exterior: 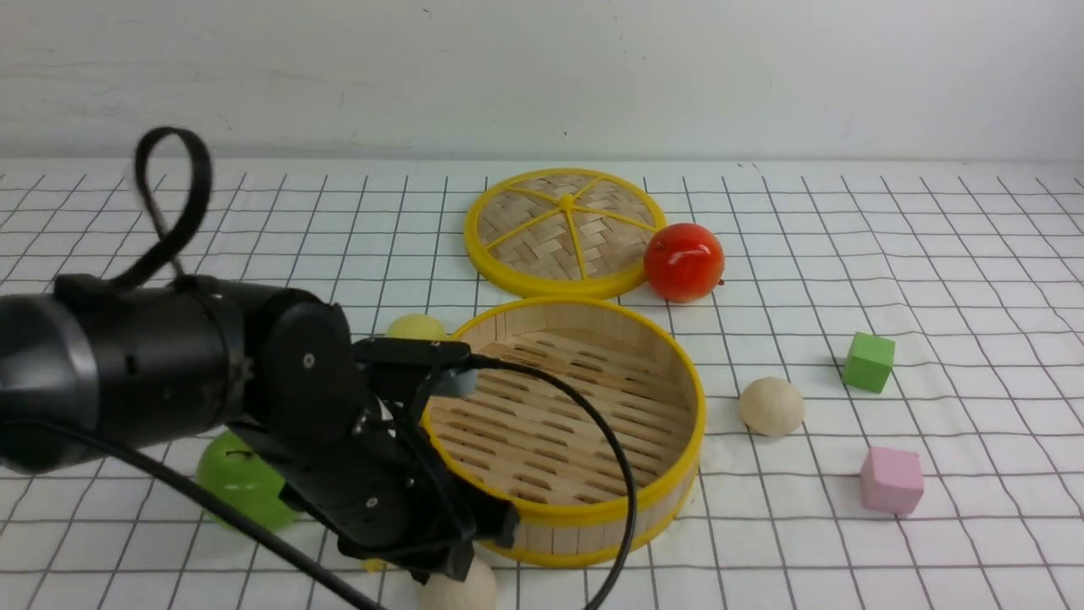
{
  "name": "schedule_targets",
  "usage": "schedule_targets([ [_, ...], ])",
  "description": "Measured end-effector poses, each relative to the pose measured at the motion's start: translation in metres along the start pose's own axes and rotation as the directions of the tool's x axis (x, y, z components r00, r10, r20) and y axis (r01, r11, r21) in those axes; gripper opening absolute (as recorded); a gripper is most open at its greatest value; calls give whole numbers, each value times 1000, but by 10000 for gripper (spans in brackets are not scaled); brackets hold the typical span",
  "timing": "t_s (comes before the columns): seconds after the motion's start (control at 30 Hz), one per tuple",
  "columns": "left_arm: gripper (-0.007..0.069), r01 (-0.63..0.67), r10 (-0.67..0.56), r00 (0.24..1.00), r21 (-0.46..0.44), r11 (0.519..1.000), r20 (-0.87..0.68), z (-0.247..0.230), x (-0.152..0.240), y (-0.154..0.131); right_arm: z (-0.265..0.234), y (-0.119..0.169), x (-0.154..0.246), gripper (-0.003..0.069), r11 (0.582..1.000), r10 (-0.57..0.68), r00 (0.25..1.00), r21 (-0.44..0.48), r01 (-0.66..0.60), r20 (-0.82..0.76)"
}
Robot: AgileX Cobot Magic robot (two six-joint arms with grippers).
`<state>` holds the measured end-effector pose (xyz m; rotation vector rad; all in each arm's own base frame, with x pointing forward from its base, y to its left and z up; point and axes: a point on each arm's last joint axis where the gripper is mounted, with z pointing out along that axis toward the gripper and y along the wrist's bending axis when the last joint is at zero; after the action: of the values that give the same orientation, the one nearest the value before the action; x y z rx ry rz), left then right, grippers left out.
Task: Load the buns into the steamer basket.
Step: Use the left arm to grab a steamed stuffed bun
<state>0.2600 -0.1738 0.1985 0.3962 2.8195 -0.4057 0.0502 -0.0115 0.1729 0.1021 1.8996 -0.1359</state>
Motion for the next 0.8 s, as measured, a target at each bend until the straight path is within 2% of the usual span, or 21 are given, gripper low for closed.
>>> schedule_targets([
  [0.27,237,11,-11,1000,-14,1000,-12,20,-3,3,0,0,0,239,1000,0,1000,0,0,0],
  [0.4,209,12,-12,1000,-16,1000,-16,22,-3,3,0,0,0,239,1000,0,1000,0,0,0],
  [0.6,7,11,-12,999,-18,1000,-39,21,-1,4,0,0,0,239,1000,0,1000,0,0,0],
  [0.8,-12,3,-3,998,-7,1000,-62,3,0,-1,0,0,0,239,1000,0,1000,0,0,0],
])
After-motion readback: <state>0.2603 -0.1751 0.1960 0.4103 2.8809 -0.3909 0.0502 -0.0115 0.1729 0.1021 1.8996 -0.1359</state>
